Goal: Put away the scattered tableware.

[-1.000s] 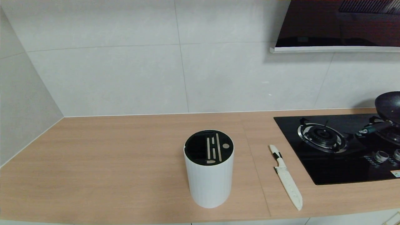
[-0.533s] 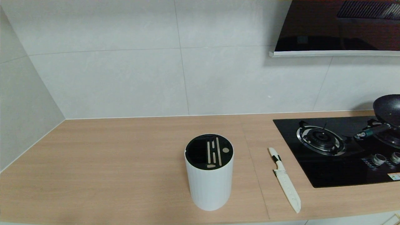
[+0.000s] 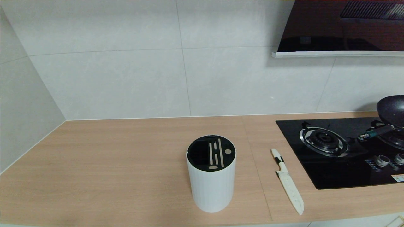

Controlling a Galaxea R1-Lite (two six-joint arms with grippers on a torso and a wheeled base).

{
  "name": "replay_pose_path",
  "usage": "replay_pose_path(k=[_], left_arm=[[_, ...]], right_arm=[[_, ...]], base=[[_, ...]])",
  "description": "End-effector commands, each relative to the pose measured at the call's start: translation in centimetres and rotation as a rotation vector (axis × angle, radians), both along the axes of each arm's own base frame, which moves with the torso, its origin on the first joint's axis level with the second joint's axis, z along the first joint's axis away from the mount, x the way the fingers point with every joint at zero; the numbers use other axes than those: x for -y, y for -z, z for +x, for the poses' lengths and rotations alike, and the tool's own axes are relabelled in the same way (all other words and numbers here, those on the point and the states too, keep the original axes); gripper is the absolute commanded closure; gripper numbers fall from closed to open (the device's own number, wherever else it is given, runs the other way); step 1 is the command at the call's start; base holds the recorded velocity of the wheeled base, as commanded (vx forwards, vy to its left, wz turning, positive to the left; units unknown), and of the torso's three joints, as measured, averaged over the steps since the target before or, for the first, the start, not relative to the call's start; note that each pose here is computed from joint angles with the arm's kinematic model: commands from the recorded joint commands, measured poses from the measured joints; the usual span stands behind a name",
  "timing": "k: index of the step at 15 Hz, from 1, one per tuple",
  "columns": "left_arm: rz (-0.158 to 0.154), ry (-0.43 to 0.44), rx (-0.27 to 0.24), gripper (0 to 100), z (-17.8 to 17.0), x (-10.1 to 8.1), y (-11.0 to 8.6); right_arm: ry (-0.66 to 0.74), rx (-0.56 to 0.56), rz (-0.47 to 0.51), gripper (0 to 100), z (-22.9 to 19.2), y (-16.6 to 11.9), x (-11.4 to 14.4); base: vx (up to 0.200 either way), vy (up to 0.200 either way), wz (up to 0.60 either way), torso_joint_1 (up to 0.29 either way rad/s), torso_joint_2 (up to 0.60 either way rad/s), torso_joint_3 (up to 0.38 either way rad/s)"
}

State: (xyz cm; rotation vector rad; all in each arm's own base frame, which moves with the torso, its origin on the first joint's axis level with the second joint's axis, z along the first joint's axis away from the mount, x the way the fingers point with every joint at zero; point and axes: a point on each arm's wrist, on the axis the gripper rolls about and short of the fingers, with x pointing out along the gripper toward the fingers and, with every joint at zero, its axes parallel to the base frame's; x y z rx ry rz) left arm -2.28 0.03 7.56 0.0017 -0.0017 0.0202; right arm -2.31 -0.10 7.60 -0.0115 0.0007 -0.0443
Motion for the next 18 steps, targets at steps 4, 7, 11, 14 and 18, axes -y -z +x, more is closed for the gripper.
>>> replay_pose_path(k=[4,7,11,14,18], left_arm=[[0.000,-0.001,0.000,0,0.0,0.0,0.0],[-0.002,-0.001,0.000,0,0.0,0.0,0.0],[0.000,-0.001,0.000,0,0.0,0.0,0.0],[0.000,0.000,0.000,0,0.0,0.0,0.0],[-0.002,-0.001,0.000,0,0.0,0.0,0.0]], right_arm=[[-0.065,0.073,0.030,0,-0.5,-3.8,-0.1],[-0.132,-0.137,0.035,0,2.7,-6.7,-0.3],[-0.239,-0.363,0.024,0,8.8,-9.5,-1.2],[-0.309,-0.512,0.003,0,14.9,-9.8,-3.1],[-0.272,-0.570,-0.013,0,22.2,-6.2,-4.7]], base=[[0.000,0.000,0.00,0.000,0.00,0.000],[0.000,0.000,0.00,0.000,0.00,0.000],[0.000,0.000,0.00,0.000,0.00,0.000],[0.000,0.000,0.00,0.000,0.00,0.000],[0.000,0.000,0.00,0.000,0.00,0.000]])
